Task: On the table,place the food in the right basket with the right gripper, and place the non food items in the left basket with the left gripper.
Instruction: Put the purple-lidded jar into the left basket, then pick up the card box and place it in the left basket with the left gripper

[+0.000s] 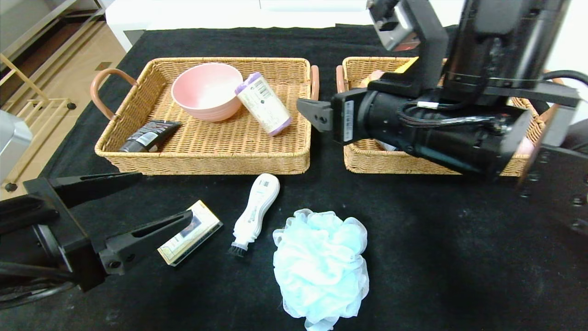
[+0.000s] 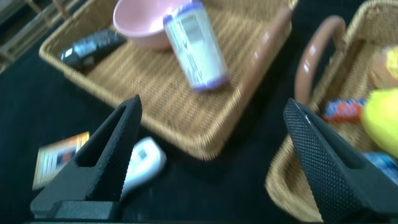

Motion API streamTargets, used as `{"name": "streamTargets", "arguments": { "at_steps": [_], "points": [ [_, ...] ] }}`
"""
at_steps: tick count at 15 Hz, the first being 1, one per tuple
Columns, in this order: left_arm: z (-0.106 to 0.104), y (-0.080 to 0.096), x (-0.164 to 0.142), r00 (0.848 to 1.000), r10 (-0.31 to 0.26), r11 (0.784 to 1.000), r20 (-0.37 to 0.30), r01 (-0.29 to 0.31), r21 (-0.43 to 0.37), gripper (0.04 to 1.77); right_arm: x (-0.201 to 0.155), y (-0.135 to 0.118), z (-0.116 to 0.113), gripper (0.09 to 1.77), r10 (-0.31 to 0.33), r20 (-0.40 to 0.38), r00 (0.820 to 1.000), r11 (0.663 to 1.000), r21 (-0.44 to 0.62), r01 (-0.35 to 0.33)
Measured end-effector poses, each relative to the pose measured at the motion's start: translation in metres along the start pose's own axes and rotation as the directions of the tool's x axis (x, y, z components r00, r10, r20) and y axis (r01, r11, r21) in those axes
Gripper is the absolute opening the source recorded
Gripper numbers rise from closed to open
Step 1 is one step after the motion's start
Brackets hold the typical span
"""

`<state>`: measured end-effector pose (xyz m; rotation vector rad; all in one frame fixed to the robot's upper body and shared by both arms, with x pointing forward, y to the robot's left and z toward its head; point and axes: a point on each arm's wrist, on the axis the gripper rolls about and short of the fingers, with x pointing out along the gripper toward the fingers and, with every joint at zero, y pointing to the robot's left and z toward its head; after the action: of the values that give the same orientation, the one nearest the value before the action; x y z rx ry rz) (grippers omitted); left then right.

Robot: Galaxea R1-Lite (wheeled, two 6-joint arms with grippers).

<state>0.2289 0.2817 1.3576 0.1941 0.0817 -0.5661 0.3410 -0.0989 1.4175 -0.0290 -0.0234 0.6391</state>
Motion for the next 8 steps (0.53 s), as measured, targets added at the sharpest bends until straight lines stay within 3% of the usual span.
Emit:
{"name": "streamTargets", "arguments": {
  "at_steps": [2,4,8],
  "points": [
    [0.0,-0.001,0.002,1.0,-0.006,1.0,-0.003,0.006,0.001,1.72,-0.035,-0.022,-0.001,1.67,0.06,-0.061,0.996,0.998,0.0,-0.06],
    [0.001,-0.001,0.002,0.999,0.048,0.999,-0.012,-0.048,0.023,1.72,-0.07,-0.042,-0.013,1.68,0.117,-0.124,0.985,0.993,0.016,-0.116],
    [-0.003,-0.006,-0.005,0.997,0.07,0.997,-0.022,-0.069,0.04,1.72,-0.135,-0.068,-0.036,1.69,0.214,-0.162,0.963,0.976,0.062,-0.207]
  ]
}}
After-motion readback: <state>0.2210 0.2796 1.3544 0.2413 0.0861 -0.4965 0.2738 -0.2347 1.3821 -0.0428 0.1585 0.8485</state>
